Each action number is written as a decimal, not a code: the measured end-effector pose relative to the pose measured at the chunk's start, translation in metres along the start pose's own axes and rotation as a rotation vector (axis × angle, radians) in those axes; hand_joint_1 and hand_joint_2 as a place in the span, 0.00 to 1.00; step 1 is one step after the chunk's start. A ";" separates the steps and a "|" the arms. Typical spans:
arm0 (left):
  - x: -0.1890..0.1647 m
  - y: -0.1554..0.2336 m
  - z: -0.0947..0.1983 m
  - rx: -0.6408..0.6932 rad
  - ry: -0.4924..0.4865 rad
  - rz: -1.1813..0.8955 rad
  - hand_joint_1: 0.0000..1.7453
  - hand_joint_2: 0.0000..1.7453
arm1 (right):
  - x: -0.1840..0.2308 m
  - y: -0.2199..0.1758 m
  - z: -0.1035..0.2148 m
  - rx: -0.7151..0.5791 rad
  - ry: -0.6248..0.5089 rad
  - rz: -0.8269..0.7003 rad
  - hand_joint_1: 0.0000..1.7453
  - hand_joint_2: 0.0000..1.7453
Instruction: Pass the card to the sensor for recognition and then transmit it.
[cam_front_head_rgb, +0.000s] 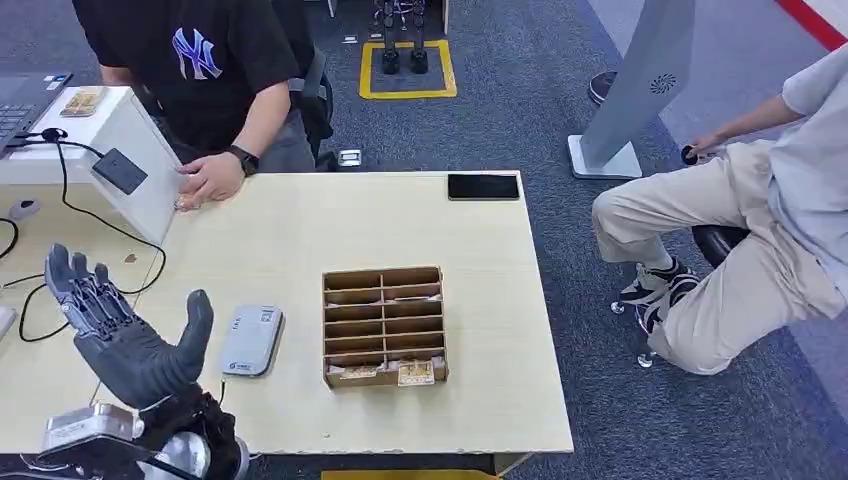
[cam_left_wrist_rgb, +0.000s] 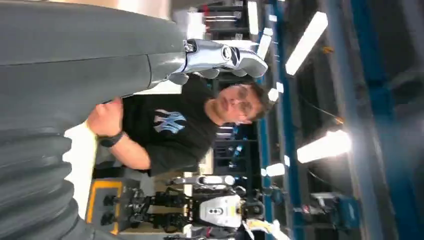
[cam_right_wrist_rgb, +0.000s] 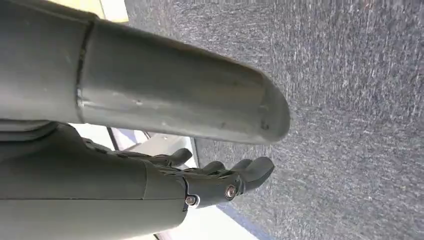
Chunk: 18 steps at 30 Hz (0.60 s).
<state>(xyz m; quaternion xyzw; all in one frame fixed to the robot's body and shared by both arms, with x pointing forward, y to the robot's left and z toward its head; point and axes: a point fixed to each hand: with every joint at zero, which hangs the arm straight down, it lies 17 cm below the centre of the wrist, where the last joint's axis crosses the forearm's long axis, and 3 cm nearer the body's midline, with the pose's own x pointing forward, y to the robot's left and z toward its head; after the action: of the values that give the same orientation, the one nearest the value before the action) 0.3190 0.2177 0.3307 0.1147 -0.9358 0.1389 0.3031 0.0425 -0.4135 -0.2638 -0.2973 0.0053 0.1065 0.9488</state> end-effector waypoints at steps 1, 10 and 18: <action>0.006 -0.005 0.001 -0.026 -0.035 -0.031 0.00 0.00 | 0.001 0.001 0.001 0.004 -0.002 0.003 0.00 0.00; 0.035 -0.010 -0.006 -0.043 -0.144 -0.081 0.00 1.00 | 0.002 0.001 0.001 0.003 -0.005 0.007 0.00 0.00; 0.039 -0.008 -0.008 -0.031 -0.149 -0.073 0.00 1.00 | 0.001 0.001 0.001 0.004 -0.002 0.004 0.00 0.00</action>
<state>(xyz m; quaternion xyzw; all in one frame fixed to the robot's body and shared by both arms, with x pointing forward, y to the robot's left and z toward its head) 0.2950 0.2077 0.3619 0.1540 -0.9530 0.1045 0.2393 0.0436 -0.4120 -0.2641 -0.2954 0.0053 0.1087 0.9492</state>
